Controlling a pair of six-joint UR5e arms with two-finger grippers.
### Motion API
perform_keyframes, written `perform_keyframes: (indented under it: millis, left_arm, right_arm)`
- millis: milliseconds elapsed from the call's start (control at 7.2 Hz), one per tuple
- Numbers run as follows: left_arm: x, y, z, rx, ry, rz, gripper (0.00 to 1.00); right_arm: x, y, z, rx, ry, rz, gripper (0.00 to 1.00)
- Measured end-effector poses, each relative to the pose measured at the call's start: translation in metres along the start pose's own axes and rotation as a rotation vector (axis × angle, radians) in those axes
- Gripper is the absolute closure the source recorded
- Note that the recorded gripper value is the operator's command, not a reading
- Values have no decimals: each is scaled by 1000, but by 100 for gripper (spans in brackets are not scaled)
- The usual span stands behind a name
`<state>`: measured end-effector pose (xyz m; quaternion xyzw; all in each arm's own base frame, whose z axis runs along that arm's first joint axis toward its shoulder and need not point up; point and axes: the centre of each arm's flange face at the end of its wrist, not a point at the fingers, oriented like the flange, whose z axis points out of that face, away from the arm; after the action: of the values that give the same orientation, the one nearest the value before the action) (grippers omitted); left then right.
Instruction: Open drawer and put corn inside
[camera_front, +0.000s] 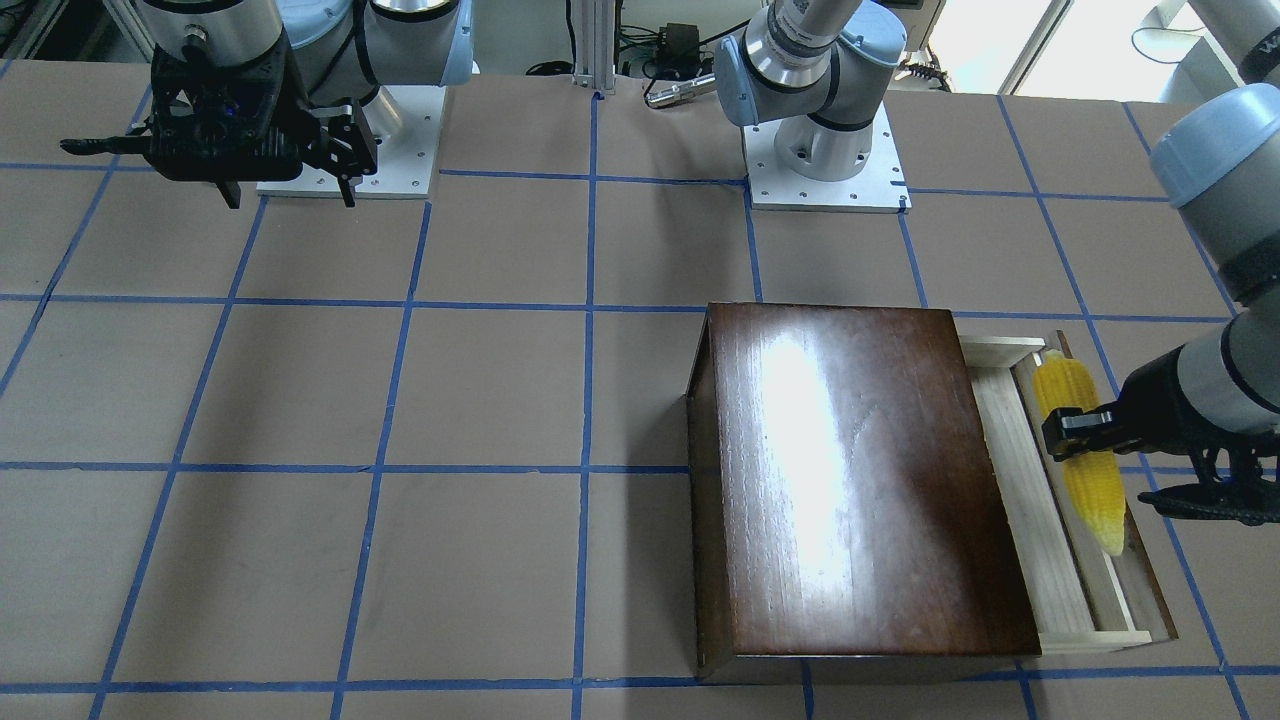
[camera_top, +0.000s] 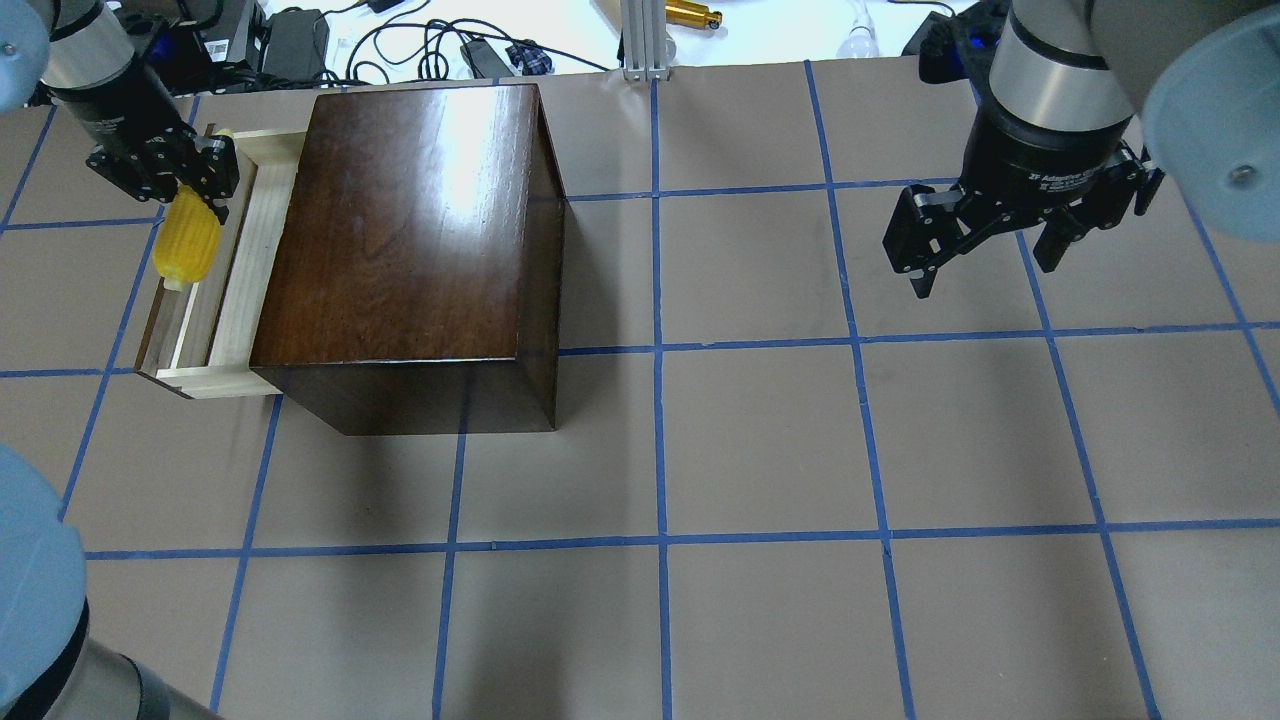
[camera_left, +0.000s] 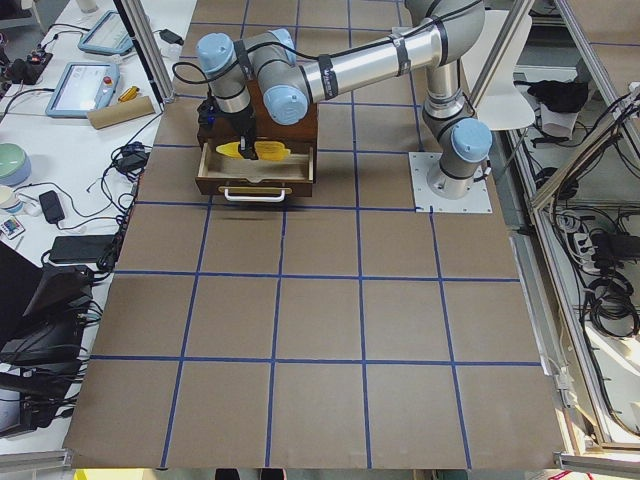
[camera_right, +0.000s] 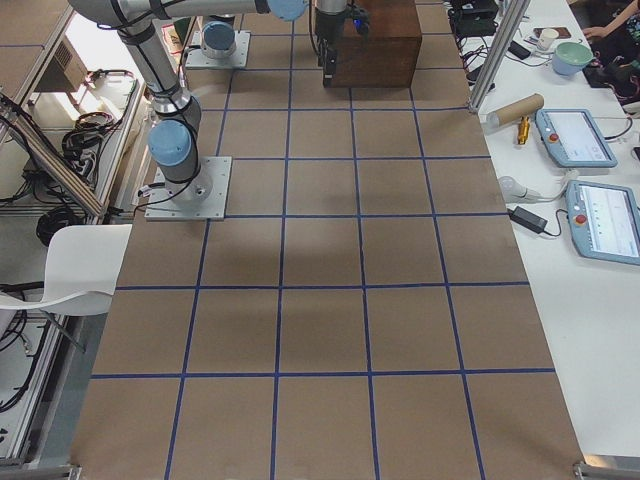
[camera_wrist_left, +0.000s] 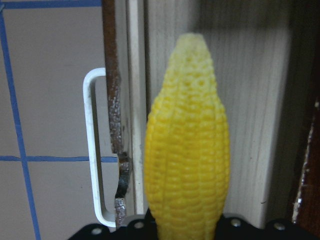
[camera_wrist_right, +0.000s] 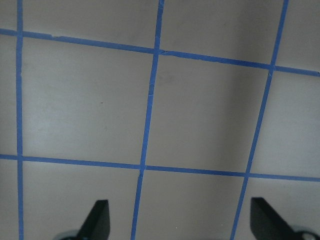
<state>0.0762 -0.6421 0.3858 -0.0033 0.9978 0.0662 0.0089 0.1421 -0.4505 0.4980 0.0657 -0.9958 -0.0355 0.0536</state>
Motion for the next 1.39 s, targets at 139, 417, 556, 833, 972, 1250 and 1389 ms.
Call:
perform_keyframes:
  millis: [139,417,556,833,972,1250,1389]
  left_arm:
    - [2,0,2,-4,1,0,0]
    - [3,1,1,-2,1,2,0]
    - [5,4,-4,6,-1,3,0]
    - [18,19,-31,42,29,9,0]
    - [33,33,-52,60,41,10,0]
    - [88,62,-94,104,39,-25,0]
    - [116,76,-106,120,35,-32,0]
  right_arm:
    - [0,0,0,0,0,0,0]
    - [0,0,0,-1,0,0,0]
    - [0,0,0,0,0,0,0]
    - [0,0,0,0,1,0,0]
    - [0,0,0,0,1,1,0]
    - [0,0,0,0,0,1,0]
    - [0,0,0,0,0,0,0]
